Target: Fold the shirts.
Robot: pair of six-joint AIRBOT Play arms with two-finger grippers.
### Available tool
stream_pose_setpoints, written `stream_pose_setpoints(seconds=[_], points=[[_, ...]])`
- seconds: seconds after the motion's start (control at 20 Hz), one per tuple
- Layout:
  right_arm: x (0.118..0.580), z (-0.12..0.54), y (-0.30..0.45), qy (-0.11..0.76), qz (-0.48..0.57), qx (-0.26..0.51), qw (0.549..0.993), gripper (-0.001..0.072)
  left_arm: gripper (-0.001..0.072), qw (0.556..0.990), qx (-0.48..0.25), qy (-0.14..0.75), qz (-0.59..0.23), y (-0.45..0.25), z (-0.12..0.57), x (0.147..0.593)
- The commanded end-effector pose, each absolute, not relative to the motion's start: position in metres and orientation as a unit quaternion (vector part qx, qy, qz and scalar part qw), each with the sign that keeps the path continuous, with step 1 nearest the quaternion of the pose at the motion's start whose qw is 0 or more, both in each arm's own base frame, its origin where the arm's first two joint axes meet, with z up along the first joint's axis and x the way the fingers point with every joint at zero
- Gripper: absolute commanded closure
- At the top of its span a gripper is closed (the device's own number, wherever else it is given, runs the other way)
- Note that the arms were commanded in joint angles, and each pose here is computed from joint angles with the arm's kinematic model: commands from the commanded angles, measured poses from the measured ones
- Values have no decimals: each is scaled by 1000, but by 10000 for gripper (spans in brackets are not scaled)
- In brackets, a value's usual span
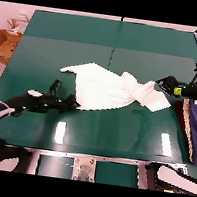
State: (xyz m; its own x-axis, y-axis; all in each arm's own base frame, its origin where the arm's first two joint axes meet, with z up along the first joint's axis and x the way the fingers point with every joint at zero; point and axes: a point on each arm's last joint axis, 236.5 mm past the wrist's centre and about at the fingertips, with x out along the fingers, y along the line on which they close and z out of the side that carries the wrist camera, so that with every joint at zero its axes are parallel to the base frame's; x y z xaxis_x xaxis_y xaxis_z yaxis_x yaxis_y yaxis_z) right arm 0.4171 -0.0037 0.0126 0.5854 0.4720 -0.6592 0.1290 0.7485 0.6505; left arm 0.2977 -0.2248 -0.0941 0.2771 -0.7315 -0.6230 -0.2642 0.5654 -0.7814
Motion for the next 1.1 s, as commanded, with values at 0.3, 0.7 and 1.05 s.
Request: stream_pose_setpoints(seconds=[0.3,0.7,1.05], points=[[371,-2,5,503,139,381,763,279,685,728,-420,526,-131,-81,-44,347],[282,-72,91,600,203,390,668,167,684,745,-393,522,-133,-71,-45,349],[322,-64,126,559,209,365,715,299,685,735,-388,535,-150,-77,-44,341]])
